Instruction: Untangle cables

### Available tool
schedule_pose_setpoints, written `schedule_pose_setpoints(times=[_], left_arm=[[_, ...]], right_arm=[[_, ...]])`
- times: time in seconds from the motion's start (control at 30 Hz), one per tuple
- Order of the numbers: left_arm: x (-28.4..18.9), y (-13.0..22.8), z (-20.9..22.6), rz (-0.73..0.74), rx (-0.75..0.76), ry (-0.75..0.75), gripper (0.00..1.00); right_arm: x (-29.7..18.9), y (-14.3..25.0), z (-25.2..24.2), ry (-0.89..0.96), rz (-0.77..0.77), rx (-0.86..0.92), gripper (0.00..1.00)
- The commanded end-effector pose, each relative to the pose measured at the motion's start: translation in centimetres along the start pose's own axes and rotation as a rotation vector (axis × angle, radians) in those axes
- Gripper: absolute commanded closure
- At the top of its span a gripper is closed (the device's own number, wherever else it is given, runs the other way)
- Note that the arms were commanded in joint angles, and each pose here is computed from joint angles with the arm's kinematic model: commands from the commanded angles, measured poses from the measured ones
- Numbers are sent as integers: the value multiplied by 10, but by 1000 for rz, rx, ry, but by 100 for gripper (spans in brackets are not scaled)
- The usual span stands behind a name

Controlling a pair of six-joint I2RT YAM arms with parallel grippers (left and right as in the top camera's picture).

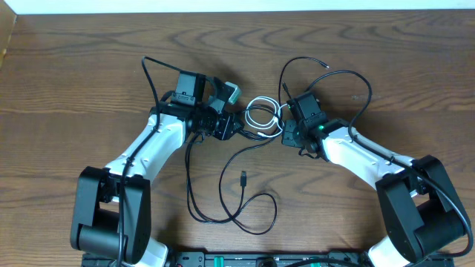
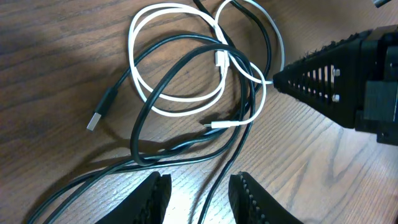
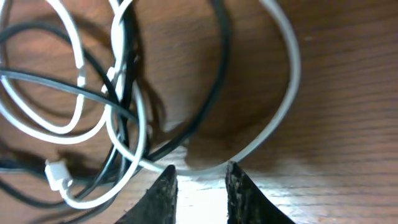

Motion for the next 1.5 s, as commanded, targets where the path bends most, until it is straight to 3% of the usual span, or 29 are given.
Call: schedule_pose_setpoints(times=[0.0, 0.23, 0.3, 0.47, 0.7, 1.47], left_arm=[[-7, -3, -2, -19, 6, -8, 63], [-7, -3, -2, -19, 6, -8, 63], [-7, -3, -2, -18, 6, -8, 64], [-7, -3, -3, -18, 6, -4, 64], [-7, -3, -3, -18, 6, -4, 63], [-6, 1, -4, -1, -2, -2, 63]], right_arm=[[2, 2, -6, 58, -12, 27, 74], [4, 10, -11, 76, -6, 332, 48], [6, 15, -13, 82, -1, 459, 45], [8, 24, -17, 127, -26, 697, 53], [8, 13, -8, 87, -85, 723, 76], [8, -3, -12, 96, -198, 732, 80]])
Point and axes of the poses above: each gripper's point midway between its finger pads, its own x axis out along the fingers, its own z axis along the line the jaws close on, y = z × x, the point moved 5 cm from there along -x, back along the fingers, and after that the axes turned 14 degrees about -x, right-handed, at the moved point
